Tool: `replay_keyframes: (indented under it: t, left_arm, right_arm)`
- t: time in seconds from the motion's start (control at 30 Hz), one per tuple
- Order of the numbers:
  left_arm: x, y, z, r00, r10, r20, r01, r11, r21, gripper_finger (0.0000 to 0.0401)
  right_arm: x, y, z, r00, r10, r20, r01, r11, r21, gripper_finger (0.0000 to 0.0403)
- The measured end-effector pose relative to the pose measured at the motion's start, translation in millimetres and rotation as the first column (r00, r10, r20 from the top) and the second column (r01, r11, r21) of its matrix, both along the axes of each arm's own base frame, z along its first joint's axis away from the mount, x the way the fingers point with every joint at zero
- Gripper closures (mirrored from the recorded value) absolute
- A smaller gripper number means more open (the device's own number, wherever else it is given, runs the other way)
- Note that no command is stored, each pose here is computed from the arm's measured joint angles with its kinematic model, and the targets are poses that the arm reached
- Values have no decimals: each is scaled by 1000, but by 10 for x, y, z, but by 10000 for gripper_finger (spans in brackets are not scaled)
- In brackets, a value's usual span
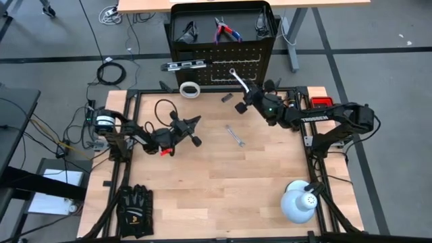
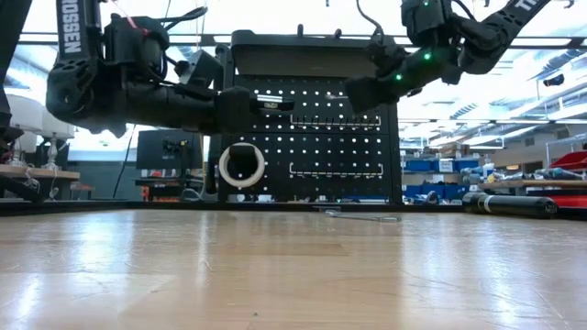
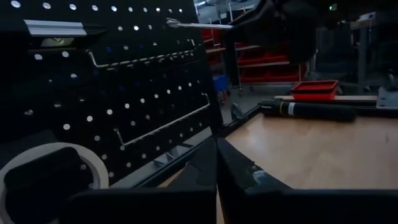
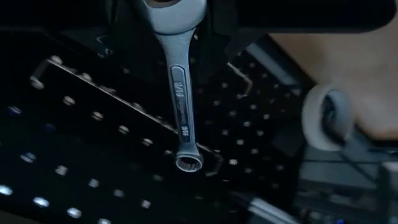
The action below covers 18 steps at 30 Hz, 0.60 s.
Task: Hang tools onto peg board
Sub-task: Hang the left silver wrench on the peg board
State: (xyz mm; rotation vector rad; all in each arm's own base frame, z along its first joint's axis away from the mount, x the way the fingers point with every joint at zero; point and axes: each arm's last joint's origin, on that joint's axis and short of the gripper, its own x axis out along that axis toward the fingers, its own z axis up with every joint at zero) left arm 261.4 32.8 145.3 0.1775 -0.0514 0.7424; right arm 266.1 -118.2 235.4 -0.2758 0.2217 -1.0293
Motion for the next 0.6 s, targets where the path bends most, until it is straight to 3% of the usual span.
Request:
replay_keyframes:
  t: [0.27,0.6]
  left_arm:
    - [14,-12,2,998,-68,13,68,998,-5,401]
    - [17,-16,3,996,-87,20,87,996,-10,401]
  right_arm:
    - [-52,-26,4,981,-192,16,192,981,-3,290]
    - [-128,-162,-45,963,-266,37,264,963,50,290]
